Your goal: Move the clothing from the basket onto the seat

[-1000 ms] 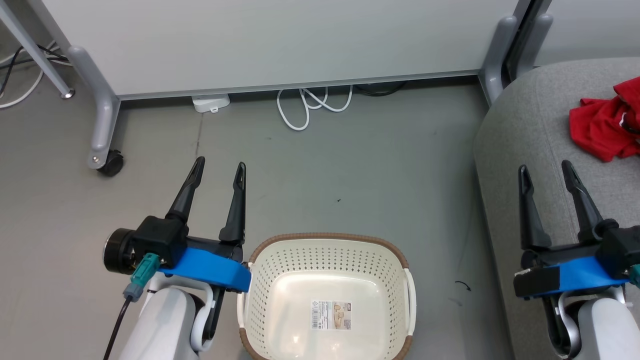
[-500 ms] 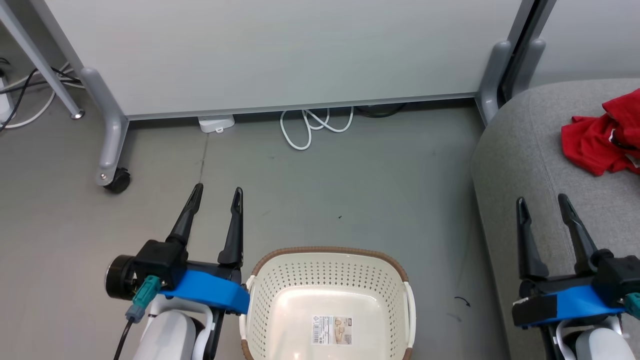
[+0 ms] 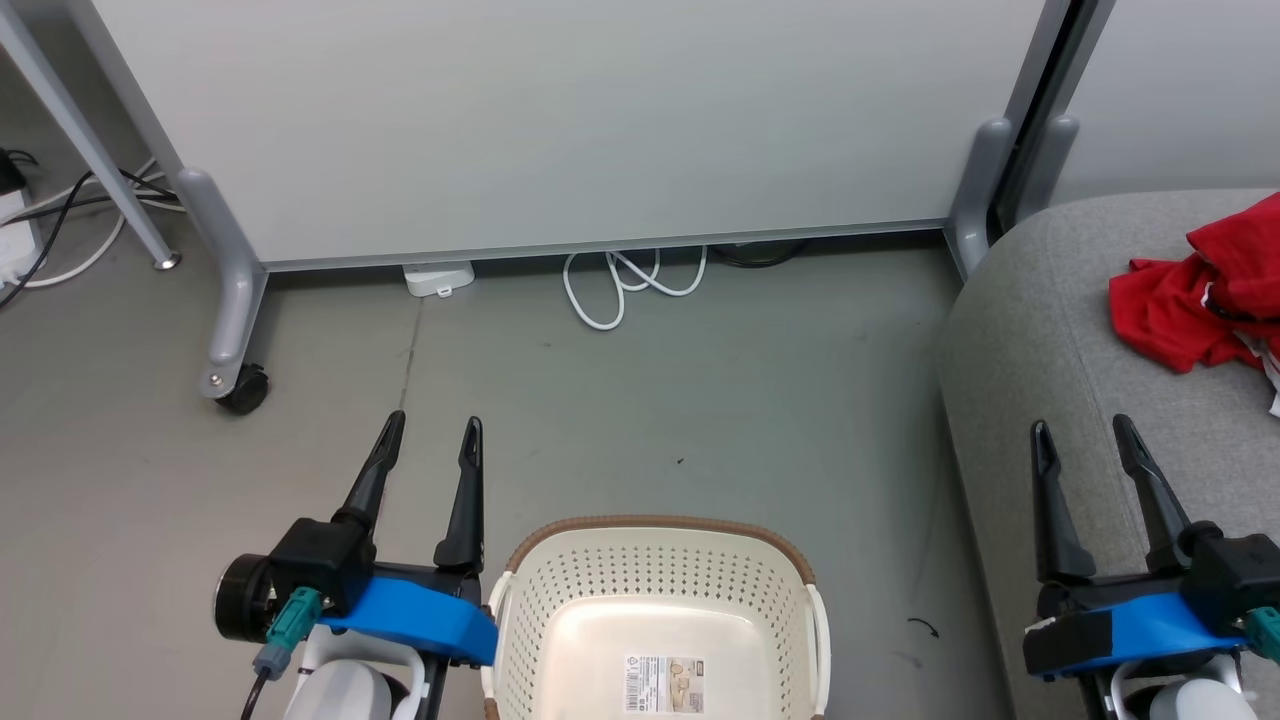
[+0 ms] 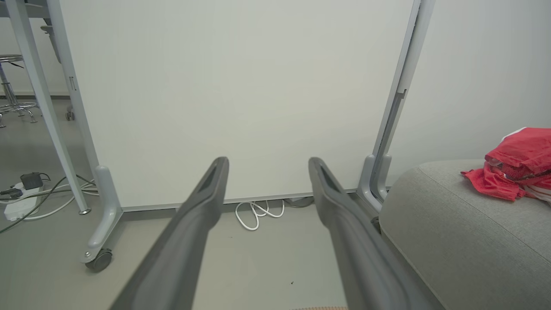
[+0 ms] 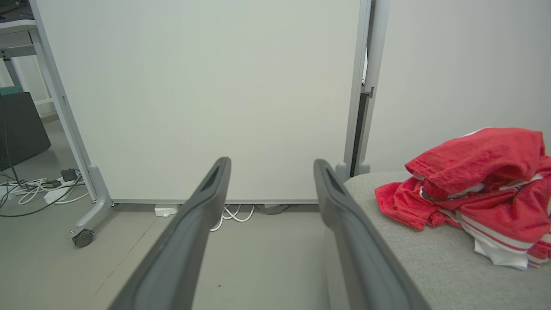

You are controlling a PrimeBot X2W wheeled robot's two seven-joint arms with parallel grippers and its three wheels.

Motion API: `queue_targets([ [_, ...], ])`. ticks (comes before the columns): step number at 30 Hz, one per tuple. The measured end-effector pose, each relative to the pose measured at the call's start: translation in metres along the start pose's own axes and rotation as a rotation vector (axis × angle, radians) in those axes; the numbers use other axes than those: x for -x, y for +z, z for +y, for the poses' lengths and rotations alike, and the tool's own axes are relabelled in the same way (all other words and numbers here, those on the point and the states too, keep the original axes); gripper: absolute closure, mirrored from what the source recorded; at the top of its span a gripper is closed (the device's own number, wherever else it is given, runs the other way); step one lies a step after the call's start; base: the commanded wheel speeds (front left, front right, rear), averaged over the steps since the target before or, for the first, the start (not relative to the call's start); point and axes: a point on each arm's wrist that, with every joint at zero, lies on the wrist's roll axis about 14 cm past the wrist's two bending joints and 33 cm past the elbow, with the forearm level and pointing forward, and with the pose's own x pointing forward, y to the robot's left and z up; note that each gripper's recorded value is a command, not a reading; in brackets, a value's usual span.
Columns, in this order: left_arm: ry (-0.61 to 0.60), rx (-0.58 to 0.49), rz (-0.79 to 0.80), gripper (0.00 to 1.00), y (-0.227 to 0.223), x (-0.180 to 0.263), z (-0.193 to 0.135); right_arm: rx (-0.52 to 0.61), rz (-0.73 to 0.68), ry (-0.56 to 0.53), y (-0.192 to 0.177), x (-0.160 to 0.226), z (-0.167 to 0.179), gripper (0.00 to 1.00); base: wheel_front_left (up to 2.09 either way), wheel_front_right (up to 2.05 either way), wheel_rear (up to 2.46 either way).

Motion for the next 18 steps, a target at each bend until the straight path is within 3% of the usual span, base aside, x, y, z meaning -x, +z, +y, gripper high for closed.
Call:
queue_targets([
  [8,0.003,-0.011,-0.002,0.0,0.001,0.001,0.001,-0.011,-0.001,-0.005,0.0,0.001,-0.001,0.0,0.0,0.0,0.0],
  [9,0.004,-0.013,0.002,1.0,-0.001,0.001,0.001,-0.013,0.004,-0.006,-0.001,0.001,-0.001,1.0,0.0,0.0,0.0],
  [18,0.043,0.062,0.126,1.0,-0.039,0.024,0.006,-0.084,0.103,-0.035,-0.029,0.011,-0.004,1.0,0.0,0.0,0.0],
])
